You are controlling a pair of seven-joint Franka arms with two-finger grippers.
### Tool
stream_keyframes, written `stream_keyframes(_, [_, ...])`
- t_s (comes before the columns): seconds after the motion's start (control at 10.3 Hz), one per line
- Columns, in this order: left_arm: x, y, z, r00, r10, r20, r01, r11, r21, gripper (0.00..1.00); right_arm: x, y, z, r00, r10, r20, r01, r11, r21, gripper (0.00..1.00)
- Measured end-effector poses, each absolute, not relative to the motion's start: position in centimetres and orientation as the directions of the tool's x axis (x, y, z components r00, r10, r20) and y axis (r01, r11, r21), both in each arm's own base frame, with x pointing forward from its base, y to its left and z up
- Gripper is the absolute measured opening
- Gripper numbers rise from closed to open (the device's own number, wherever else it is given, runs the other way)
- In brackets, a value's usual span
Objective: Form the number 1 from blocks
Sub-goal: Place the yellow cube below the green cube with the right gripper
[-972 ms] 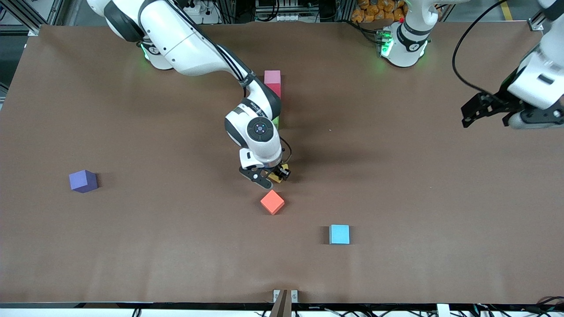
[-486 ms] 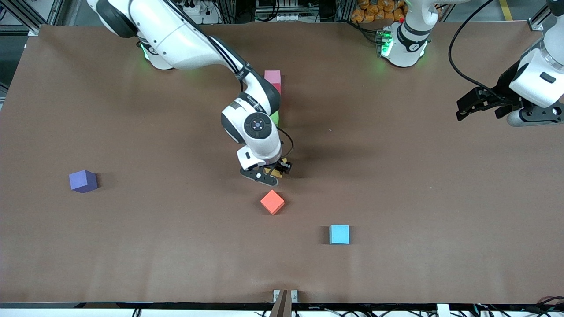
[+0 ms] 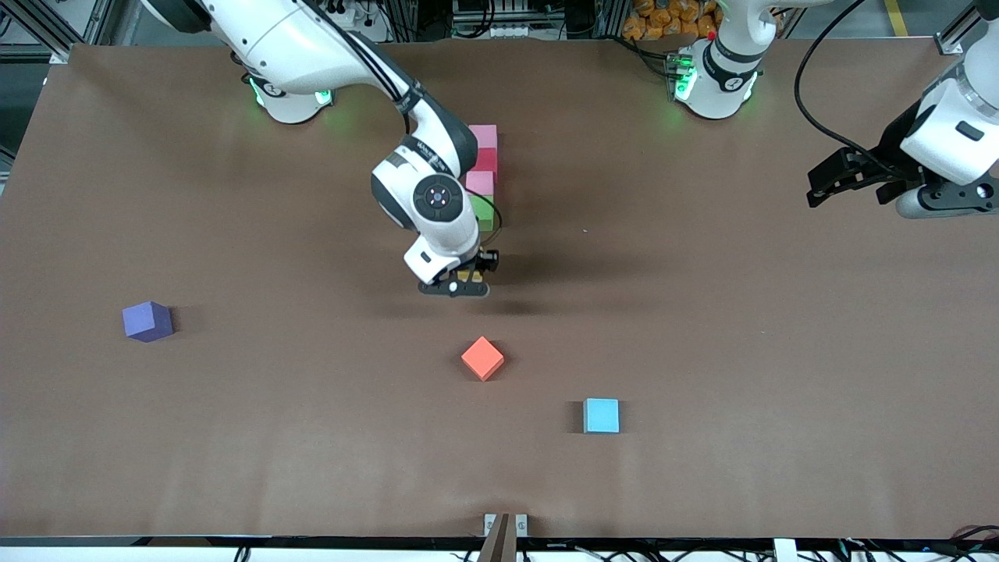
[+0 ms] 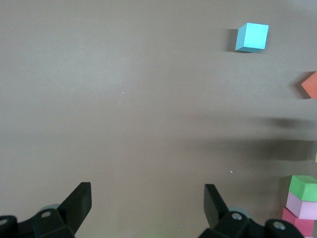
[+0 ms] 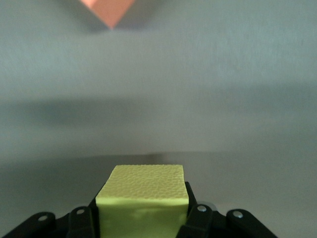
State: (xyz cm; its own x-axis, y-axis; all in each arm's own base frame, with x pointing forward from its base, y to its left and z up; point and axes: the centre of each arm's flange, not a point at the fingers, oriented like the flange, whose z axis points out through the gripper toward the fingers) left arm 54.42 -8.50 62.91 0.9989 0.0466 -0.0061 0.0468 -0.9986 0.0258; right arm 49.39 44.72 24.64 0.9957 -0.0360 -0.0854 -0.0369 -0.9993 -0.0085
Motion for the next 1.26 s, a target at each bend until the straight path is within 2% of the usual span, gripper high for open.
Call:
stream_keyframes(0.39, [54.4, -8.9, 62.8, 0.999, 0.039, -0.012, 0.04, -0.999, 0.025, 1.0, 44.2, 45.0, 21.8, 0.998, 0.002, -0.062, -0.002, -0.998, -0.068, 0.59])
stream_keyframes(1.26, [54.7, -8.6, 62.3, 0.999, 0.042, -0.017, 0.042, -0.999, 0.007, 1.0, 42.6, 45.9, 20.0, 0.998, 0.022, -0.055, 0.017, -0.995, -0.1, 0.59])
